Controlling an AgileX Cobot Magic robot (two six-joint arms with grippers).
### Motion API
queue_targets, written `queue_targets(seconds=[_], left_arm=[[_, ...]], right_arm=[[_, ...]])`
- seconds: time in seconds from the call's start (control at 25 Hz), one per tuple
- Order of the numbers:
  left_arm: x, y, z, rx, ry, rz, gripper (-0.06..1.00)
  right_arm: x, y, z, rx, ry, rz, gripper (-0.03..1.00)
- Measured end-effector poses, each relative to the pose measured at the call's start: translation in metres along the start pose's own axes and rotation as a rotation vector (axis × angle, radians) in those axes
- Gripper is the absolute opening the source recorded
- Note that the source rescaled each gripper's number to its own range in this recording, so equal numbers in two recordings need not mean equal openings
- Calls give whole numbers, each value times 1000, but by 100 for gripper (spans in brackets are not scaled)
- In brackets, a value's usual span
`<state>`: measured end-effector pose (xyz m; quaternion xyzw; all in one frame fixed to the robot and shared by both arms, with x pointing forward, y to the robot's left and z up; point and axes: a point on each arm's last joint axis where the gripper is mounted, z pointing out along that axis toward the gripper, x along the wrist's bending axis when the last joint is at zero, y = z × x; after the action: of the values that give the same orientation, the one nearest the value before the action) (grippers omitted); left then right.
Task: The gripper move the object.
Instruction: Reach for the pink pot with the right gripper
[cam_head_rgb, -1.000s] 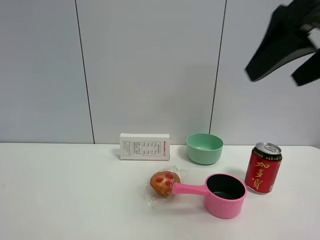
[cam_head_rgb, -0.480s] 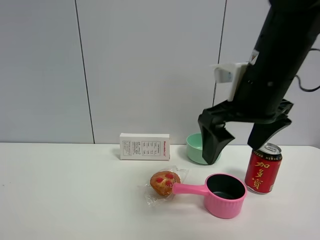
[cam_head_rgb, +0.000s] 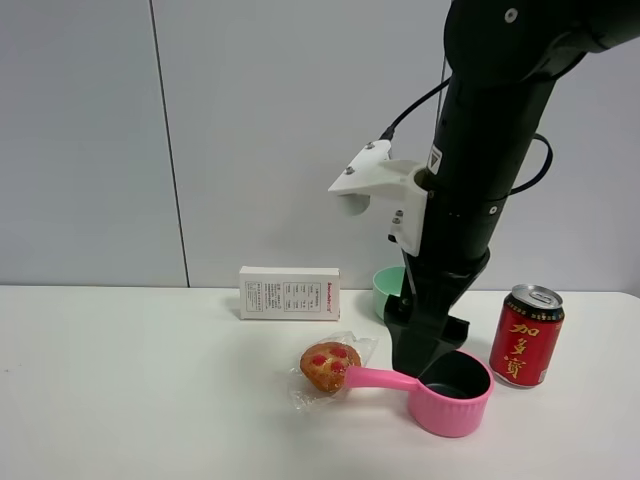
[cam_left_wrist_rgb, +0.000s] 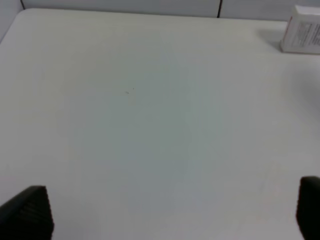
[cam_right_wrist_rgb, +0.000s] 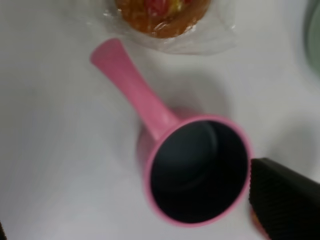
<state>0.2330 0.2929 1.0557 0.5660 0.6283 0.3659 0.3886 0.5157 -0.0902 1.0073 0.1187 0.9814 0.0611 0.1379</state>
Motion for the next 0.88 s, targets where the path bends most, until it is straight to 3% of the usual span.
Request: queue_targets(seconds=[0.24, 0.56, 0.88], left_arm=[[0, 0, 0, 0, 0, 0, 100], [0, 0, 0, 0, 0, 0, 100], [0, 0, 0, 0, 0, 0, 100]], right_arm=[[-4, 1, 26, 66, -24, -81, 93], [-2, 7, 63, 75, -2, -106, 91], [-1, 11, 75, 39, 1, -93, 87]])
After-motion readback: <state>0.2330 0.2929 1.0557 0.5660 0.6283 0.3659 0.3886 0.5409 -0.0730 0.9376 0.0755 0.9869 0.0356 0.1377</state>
